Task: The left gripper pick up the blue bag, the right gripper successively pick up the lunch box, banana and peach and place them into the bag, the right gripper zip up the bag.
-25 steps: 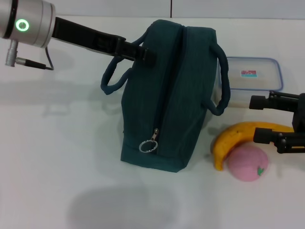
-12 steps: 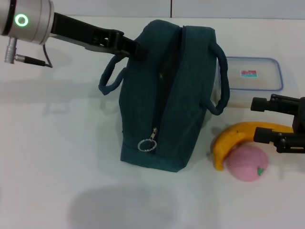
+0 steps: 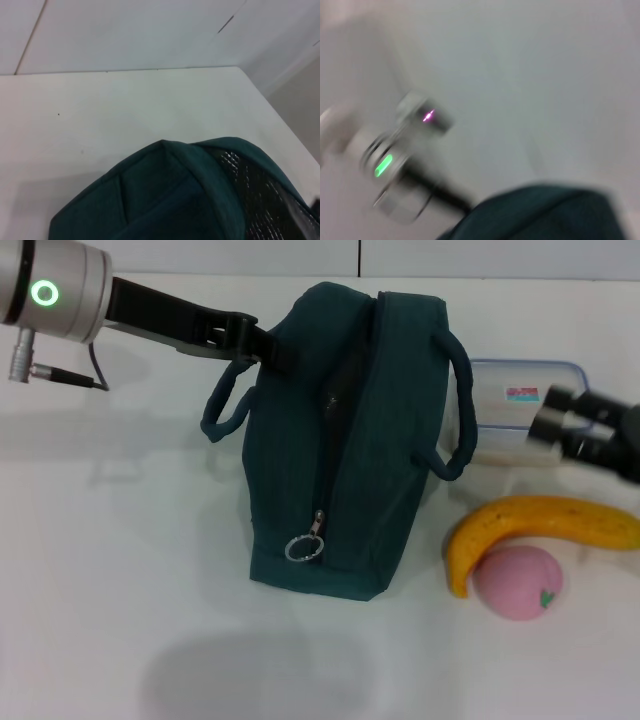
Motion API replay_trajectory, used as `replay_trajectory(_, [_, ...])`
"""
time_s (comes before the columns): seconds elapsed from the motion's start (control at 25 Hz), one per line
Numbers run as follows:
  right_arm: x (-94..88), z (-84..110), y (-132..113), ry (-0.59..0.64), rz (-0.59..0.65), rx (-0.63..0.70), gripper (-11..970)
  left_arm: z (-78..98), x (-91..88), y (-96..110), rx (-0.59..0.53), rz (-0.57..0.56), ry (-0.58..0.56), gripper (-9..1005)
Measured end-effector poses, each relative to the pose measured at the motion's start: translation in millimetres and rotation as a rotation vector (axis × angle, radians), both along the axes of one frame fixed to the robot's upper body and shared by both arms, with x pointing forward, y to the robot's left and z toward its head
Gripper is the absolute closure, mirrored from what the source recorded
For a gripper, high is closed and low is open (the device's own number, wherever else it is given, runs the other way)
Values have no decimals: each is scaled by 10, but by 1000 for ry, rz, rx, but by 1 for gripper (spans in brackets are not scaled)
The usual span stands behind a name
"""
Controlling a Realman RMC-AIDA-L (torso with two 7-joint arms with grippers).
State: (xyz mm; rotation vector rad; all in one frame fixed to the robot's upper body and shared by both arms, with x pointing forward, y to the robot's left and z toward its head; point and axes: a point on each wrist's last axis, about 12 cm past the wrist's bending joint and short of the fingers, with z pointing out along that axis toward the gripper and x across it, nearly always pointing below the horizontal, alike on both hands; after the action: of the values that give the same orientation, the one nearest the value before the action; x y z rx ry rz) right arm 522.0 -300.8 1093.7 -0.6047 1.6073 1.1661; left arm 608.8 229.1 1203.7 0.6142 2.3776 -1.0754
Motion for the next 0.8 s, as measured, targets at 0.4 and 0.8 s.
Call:
replay_trajectory(0.4, [30, -323, -427, 273, -507, 281, 168, -80, -49, 49, -2, 10, 14, 949])
replay_trajectory(0.8, [22, -680, -375, 535, -678, 312, 173, -130, -84, 49, 1, -14, -9, 949])
